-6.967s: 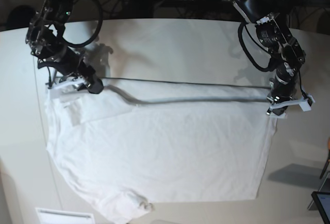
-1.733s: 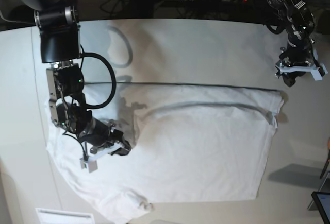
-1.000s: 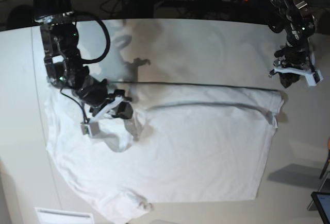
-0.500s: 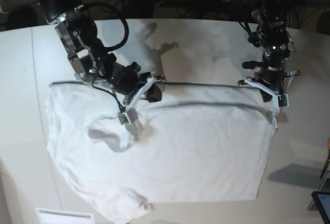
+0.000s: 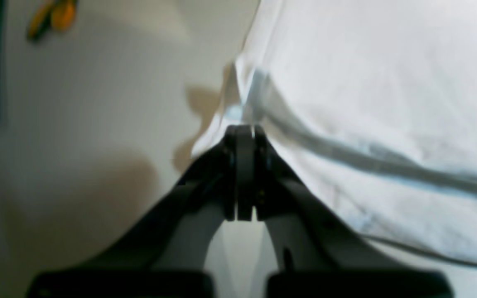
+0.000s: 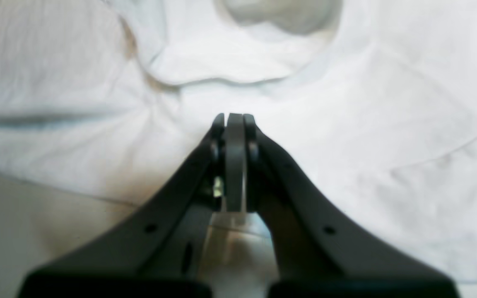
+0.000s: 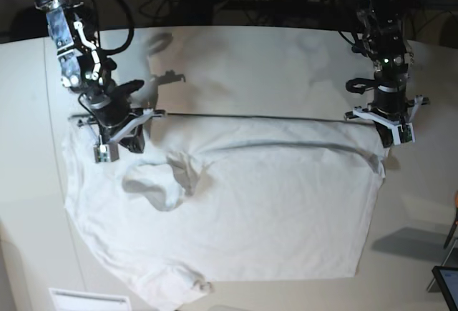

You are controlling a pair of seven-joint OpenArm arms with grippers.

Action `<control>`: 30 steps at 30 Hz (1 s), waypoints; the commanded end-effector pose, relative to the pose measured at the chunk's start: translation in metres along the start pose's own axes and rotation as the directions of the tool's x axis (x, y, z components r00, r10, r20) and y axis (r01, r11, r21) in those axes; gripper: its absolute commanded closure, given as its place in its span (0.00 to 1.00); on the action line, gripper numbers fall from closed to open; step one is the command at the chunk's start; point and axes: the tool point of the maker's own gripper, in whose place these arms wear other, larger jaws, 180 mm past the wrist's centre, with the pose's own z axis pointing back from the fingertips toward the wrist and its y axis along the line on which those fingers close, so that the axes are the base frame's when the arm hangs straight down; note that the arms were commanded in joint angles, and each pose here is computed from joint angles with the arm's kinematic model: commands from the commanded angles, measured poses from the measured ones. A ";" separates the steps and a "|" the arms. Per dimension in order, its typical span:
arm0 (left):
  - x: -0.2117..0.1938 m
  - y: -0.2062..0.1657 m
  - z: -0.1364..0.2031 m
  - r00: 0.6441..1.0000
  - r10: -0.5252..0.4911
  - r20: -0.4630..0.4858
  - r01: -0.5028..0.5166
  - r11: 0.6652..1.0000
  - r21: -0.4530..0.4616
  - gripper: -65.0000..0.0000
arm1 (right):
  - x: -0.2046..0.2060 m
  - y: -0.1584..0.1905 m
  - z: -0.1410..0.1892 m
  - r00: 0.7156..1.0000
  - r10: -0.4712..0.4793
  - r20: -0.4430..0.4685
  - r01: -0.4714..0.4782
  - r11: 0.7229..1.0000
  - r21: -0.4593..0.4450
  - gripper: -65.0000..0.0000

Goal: Fold the T-shirt properly
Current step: 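Release the right gripper and move both grippers to the shirt edge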

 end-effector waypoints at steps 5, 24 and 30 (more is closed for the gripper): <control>-0.014 0.012 0.002 0.996 -0.005 0.085 0.003 1.000 0.023 0.99 | 0.005 -0.027 0.018 0.989 0.144 0.045 -0.138 0.983 -0.123 0.85; 0.019 0.008 -0.022 0.979 0.014 0.202 -0.013 1.000 -0.008 0.40 | 0.015 -0.036 0.014 0.971 0.233 0.057 -0.220 0.959 -0.181 0.49; 0.003 0.008 -0.044 0.988 0.049 0.148 -0.049 0.999 -0.001 0.40 | 0.006 -0.046 -0.004 0.977 0.214 0.022 -0.205 0.958 -0.202 0.49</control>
